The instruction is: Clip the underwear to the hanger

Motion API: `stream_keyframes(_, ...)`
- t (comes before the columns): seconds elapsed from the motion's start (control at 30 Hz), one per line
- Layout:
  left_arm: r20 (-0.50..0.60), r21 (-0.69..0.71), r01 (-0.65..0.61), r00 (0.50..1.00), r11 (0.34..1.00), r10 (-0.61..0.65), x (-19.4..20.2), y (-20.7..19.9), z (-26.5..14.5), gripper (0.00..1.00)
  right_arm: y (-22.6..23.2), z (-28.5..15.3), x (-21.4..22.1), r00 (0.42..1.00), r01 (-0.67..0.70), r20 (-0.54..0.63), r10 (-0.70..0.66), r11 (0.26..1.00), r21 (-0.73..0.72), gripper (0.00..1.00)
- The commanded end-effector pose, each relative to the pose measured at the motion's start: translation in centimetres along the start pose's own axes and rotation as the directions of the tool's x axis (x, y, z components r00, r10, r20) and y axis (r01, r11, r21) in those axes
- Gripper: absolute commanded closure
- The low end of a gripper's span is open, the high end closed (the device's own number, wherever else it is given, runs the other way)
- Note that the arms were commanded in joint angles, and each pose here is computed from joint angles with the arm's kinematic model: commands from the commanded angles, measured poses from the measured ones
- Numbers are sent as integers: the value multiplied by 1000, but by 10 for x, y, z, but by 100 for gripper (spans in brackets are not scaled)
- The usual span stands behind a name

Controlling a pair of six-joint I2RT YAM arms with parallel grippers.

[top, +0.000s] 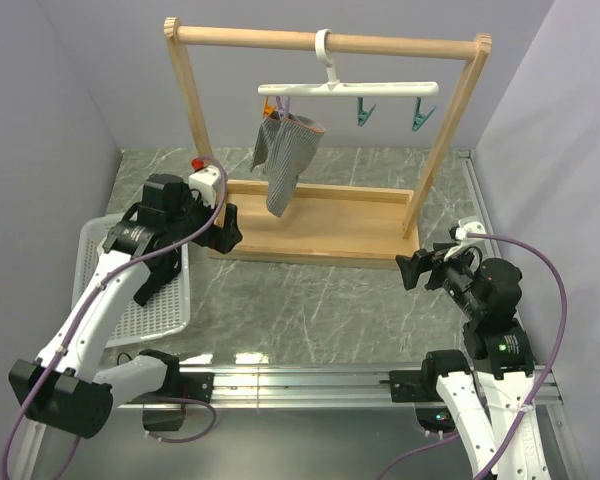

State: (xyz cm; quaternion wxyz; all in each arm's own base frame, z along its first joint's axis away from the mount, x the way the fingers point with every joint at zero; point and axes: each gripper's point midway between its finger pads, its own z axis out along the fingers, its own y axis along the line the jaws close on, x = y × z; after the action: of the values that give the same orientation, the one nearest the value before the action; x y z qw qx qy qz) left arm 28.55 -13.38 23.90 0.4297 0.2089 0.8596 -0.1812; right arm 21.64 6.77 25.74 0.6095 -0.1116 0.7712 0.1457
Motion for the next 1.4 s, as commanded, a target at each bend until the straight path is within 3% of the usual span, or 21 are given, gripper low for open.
stream_keyframes(0.0,40,48,-46,998,998,44,-22,-6,0,1,0,2,-5,1000,-9,20,9,1000,-4,1)
stream_keyframes(0.2,-3,92,17,1000,996,-17,-30,0,6,1,0,7,-3,1000,-5,0,5,1000,-13,1)
stream_keyframes(0.43,-34,68,74,997,995,-72,-28,47,-4,1,-3,21,2,996,16,-86,-20,999,-40,1)
stream_keyframes(0.63,-50,-63,107,993,992,-110,-12,124,-38,1,-3,40,5,989,12,-144,-24,996,-84,0)
stream_keyframes(0.77,-136,-189,140,976,972,-167,21,177,-56,2,-1,52,3,986,4,-163,-23,993,-118,0)
stream_keyframes(1.03,-221,-366,102,956,925,-193,69,249,-64,6,2,65,11,976,-22,-219,-15,986,-164,0)
stream_keyframes(1.13,-275,-343,39,951,938,-140,85,254,-58,7,2,66,12,974,-21,-227,-18,986,-168,0)
stream_keyframes(1.37,-373,-202,74,916,977,-146,124,237,-31,10,-1,65,17,970,-13,-241,-25,987,-157,0)
